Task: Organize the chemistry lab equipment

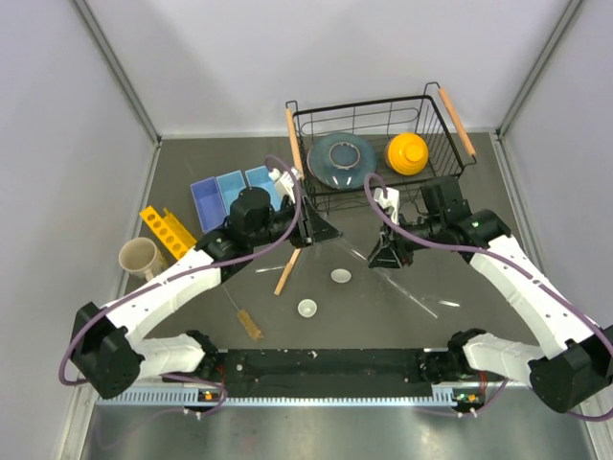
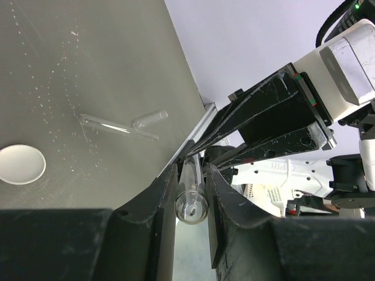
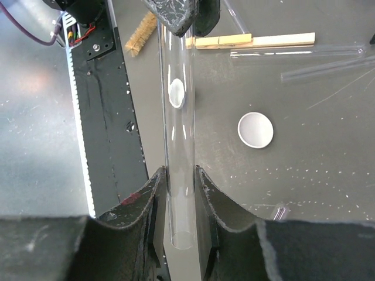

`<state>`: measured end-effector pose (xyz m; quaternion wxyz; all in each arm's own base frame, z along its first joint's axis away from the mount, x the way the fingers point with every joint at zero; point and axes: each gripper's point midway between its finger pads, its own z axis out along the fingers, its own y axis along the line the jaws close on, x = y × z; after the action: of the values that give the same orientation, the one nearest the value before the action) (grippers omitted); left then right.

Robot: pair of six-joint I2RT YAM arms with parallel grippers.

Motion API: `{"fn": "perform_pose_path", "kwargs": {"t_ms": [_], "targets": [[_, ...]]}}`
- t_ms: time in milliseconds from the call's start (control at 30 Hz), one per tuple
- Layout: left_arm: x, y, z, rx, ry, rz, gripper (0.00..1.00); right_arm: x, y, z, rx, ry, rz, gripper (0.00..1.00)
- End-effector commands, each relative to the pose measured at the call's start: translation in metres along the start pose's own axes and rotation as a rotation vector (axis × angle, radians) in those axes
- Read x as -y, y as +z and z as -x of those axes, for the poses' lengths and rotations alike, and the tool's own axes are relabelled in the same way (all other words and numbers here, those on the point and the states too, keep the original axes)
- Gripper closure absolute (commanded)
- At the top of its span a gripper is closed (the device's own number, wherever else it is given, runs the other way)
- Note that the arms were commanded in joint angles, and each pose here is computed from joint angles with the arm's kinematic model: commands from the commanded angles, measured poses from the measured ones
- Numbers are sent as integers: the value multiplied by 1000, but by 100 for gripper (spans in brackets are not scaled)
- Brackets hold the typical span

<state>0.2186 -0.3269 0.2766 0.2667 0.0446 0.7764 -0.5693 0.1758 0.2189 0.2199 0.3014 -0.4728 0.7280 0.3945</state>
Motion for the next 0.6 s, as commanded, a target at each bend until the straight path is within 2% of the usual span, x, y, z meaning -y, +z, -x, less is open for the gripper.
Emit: {"fn": "perform_pose_path", "kwargs": {"t_ms": [0,100,133,167,233,267,333,367,400,467,500,567], "targets": [[13,-15,1,34,50,-29,90,-3,0,8,18,-52,16,73],[7,-23,-1,40,70,15,91,-7,-3,12,24,-73,25,40],[1,-24,2,60,77,49,91,-7,-6,14,28,-102,17,23],[-4,-31,0,53,78,92,91,-7,-9,15,26,-112,7,19],[-10,-43,9,101,128,159,91,-1,-18,19,42,-136,-37,13],[-23,-51,3,86,125,228,91,2,-22,21,52,-136,-56,12],[-30,-72,13,131,185,303,91,11,-32,21,79,-128,-93,11],[-40,-82,20,169,202,378,91,12,-34,20,87,-123,-96,11],[-60,-99,16,141,216,480,91,16,-36,18,93,-131,-104,10],[-69,-125,27,194,252,587,91,30,-39,6,86,-113,-160,9],[-85,-143,23,162,258,674,91,41,-42,1,73,-98,-221,9],[-93,-170,35,211,277,783,90,55,-45,-7,83,-88,-281,7]]}}
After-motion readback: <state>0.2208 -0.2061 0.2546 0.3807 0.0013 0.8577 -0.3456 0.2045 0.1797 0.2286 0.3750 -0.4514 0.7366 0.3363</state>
